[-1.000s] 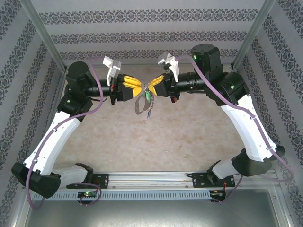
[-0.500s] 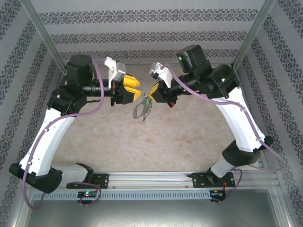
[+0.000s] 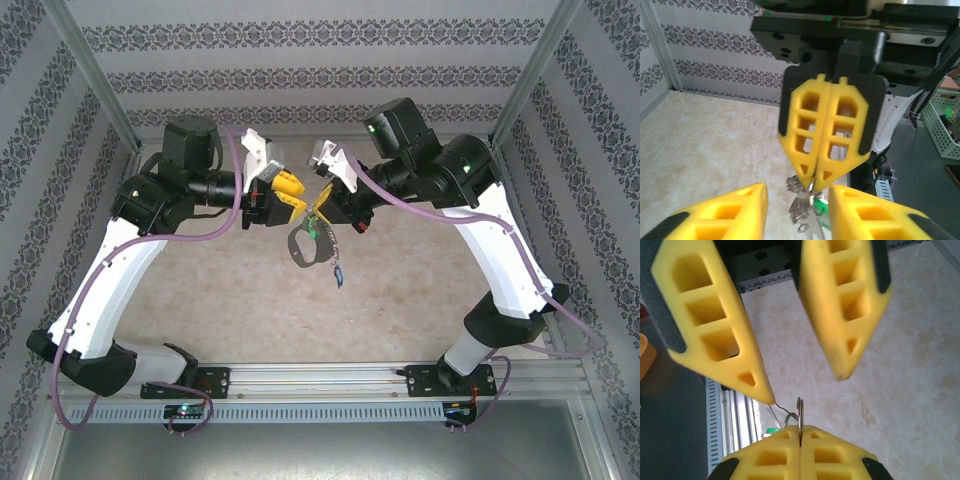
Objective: Put the keys on the keyring
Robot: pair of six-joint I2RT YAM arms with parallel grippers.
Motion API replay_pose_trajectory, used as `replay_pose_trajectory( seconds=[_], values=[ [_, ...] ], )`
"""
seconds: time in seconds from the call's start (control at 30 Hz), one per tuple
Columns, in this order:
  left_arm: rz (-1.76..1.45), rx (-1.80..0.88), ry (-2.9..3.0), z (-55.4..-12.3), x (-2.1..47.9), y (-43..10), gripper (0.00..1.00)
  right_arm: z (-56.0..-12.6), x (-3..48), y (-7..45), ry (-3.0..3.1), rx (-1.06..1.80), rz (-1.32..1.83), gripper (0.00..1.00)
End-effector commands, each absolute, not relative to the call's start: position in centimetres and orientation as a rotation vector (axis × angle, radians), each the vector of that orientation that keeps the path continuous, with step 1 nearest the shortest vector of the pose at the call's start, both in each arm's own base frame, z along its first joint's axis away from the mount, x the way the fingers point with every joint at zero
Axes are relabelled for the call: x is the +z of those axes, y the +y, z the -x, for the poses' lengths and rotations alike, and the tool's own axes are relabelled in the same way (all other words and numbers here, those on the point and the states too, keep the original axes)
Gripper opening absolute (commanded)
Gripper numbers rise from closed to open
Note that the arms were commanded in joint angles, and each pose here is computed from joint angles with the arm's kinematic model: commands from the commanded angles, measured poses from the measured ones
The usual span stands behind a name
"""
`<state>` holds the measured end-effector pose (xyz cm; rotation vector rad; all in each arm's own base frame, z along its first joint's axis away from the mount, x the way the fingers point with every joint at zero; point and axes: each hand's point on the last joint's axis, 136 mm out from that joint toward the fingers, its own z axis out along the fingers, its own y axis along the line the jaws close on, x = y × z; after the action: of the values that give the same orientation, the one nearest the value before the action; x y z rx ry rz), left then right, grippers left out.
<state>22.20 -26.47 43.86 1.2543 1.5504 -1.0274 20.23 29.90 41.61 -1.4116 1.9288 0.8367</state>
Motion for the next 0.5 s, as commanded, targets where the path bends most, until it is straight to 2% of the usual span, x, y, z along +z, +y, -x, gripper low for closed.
replay_pose_trajectory(
  seconds=[0.0,0.17,0.27,0.47],
  values=[
    [-1.298,-1.035,1.531,-21.2,43.9,-26.8,0.3,-20.0,42.3,30.0,1.907,0.832,1.414,0.0],
    [-1.309,-1.035,1.562,-21.1,42.8,-26.8,0.28,-19.8,42.3,30.1,1.907,0.841,1.418,0.0],
    [-1.317,-1.031,1.578,-21.0,42.1,-26.9,0.24,-19.9,42.3,30.2,1.904,0.845,1.421,0.0],
    [-1.319,-1.035,1.581,-21.5,41.9,-27.1,0.23,-19.8,42.3,30.5,1.898,0.86,1.43,0.0]
  ],
)
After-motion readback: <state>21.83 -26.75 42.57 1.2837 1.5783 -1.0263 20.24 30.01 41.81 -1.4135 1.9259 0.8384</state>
